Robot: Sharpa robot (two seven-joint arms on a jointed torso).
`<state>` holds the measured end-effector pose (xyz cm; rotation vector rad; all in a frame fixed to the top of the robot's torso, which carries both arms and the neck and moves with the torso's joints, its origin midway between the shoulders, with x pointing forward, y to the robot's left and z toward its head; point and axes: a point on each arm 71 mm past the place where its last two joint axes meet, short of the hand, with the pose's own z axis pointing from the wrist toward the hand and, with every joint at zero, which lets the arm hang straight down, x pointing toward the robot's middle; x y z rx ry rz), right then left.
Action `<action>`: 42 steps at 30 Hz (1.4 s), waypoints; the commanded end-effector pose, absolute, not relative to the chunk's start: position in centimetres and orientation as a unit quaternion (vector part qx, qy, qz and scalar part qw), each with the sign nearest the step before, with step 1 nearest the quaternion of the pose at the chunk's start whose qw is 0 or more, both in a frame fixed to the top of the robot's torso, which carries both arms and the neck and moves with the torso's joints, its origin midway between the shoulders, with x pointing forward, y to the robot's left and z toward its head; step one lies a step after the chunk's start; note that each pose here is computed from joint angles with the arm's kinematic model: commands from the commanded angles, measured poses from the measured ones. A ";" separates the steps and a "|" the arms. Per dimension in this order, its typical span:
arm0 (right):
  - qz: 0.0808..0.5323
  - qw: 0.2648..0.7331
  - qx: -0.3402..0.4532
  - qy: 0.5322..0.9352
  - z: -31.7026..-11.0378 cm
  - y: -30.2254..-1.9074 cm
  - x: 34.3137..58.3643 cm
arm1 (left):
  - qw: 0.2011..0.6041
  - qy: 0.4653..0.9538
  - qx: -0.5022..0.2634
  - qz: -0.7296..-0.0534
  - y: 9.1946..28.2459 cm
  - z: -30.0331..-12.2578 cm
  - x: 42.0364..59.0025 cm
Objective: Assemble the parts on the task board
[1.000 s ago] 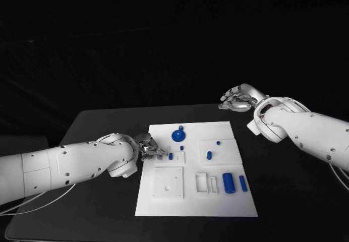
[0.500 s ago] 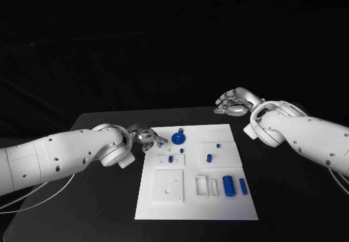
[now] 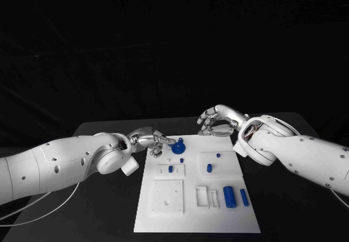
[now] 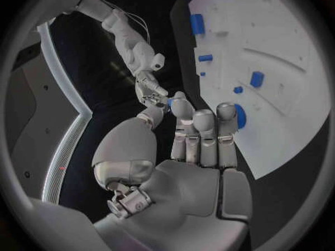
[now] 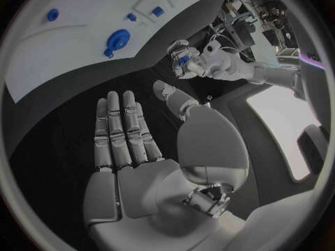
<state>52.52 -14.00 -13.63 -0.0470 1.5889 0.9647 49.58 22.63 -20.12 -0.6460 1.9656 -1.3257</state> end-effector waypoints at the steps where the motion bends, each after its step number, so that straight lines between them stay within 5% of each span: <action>1: 0.429 0.583 -0.085 0.685 -13.6 -12.5 51.3 | 0.266 0.725 -0.242 -0.588 21.6 -19.4 48.9; 21: 0.485 0.554 -0.126 0.665 -13.6 -9.4 47.9 | 0.233 0.731 -0.233 -0.597 21.1 -19.5 48.6; 42: 0.499 0.533 -0.132 0.671 -13.8 -8.8 47.3 | 0.234 0.739 -0.223 -0.591 21.0 -19.6 48.5</action>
